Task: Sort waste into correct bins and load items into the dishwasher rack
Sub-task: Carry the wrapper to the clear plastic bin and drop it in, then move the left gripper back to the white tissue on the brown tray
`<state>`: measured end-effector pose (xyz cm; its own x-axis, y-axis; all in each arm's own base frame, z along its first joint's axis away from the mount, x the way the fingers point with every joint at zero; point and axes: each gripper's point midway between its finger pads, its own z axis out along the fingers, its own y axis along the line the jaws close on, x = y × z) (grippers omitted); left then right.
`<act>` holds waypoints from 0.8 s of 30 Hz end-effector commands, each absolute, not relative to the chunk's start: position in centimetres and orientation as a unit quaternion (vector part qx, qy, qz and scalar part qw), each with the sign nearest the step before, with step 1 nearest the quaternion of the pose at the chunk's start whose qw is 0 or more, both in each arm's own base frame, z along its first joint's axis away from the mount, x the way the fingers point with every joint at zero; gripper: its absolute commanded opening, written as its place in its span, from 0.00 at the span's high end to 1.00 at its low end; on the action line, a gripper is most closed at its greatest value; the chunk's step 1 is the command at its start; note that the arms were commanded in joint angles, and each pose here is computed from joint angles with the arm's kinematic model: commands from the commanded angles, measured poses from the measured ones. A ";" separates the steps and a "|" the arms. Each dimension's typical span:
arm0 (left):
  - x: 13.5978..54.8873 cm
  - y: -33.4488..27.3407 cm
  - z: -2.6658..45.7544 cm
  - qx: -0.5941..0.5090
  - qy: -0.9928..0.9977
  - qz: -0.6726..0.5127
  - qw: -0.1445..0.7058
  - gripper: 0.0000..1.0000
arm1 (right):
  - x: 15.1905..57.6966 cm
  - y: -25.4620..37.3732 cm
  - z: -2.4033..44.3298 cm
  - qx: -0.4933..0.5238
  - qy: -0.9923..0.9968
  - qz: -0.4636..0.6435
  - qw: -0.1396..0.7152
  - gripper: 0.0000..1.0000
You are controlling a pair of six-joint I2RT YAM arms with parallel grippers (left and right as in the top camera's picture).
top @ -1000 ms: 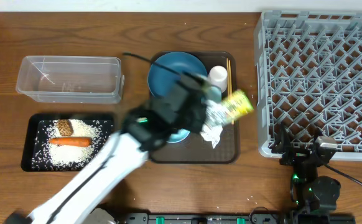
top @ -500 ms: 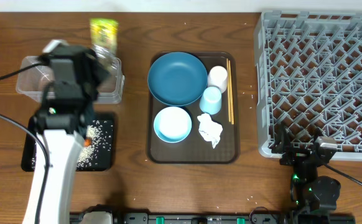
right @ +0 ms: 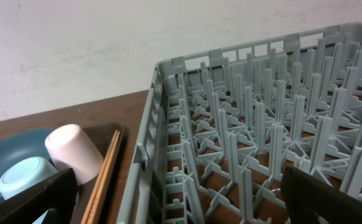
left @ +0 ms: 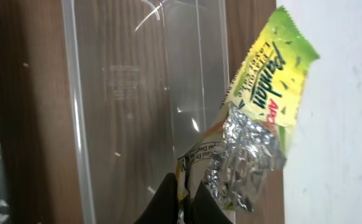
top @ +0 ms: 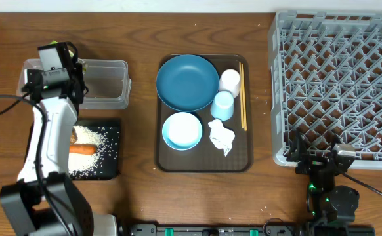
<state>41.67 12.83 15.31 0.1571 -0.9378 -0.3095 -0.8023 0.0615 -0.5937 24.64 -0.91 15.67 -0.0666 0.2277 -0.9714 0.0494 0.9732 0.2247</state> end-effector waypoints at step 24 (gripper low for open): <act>42.4 10.9 16.6 -0.648 0.665 -0.155 0.337 0.40 | 24.6 -1.1 15.6 0.096 0.728 0.064 0.676 0.01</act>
